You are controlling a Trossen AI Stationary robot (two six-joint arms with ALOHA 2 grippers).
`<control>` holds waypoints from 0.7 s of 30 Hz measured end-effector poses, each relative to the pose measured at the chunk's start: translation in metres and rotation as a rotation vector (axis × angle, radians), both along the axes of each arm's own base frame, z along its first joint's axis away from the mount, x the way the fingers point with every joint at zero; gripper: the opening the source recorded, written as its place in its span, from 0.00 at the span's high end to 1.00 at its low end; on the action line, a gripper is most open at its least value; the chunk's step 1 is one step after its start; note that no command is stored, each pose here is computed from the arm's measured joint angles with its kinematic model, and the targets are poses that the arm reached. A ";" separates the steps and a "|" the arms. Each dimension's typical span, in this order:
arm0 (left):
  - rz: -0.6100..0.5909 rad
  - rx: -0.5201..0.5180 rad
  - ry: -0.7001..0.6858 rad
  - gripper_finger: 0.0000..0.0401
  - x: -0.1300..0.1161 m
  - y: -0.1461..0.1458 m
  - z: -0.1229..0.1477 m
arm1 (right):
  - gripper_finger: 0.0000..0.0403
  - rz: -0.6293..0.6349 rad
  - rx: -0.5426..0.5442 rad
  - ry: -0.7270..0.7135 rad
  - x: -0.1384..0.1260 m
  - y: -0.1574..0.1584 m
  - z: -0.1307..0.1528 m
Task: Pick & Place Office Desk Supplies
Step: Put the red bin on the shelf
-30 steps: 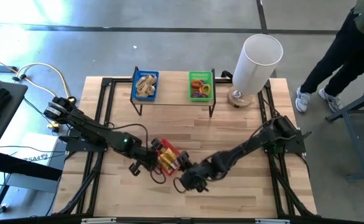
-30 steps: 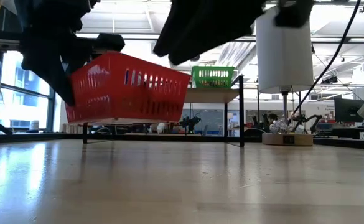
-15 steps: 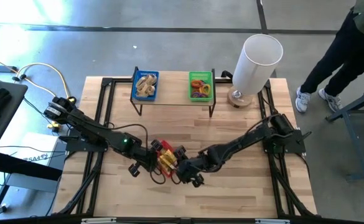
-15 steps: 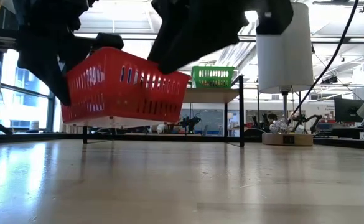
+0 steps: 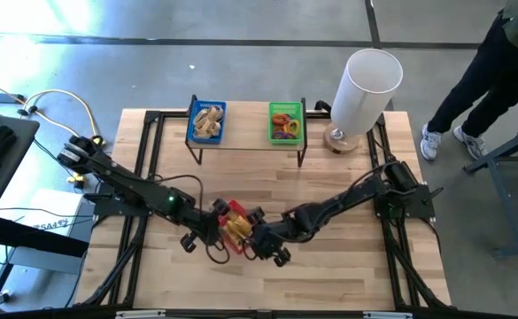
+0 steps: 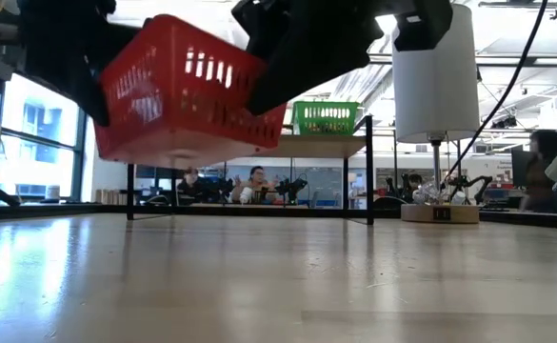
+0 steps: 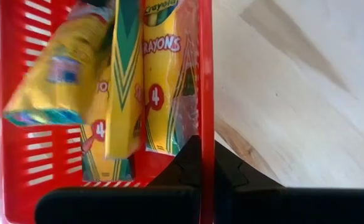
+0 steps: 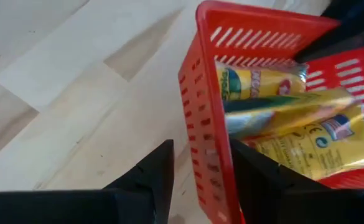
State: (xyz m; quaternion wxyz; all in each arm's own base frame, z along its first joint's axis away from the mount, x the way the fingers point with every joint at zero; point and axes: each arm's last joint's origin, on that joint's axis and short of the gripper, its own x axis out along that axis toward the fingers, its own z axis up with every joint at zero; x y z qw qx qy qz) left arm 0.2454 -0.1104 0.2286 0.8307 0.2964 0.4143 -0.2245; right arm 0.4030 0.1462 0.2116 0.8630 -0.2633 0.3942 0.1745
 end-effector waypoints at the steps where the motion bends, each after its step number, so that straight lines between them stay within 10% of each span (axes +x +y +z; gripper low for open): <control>1: 0.000 -0.003 -0.008 1.00 0.000 0.000 0.002 | 0.66 0.000 0.000 0.000 0.000 0.000 0.000; 21: 0.024 -0.003 -0.049 1.00 0.002 0.001 0.005 | 0.99 0.032 -0.005 -0.017 -0.001 0.005 0.001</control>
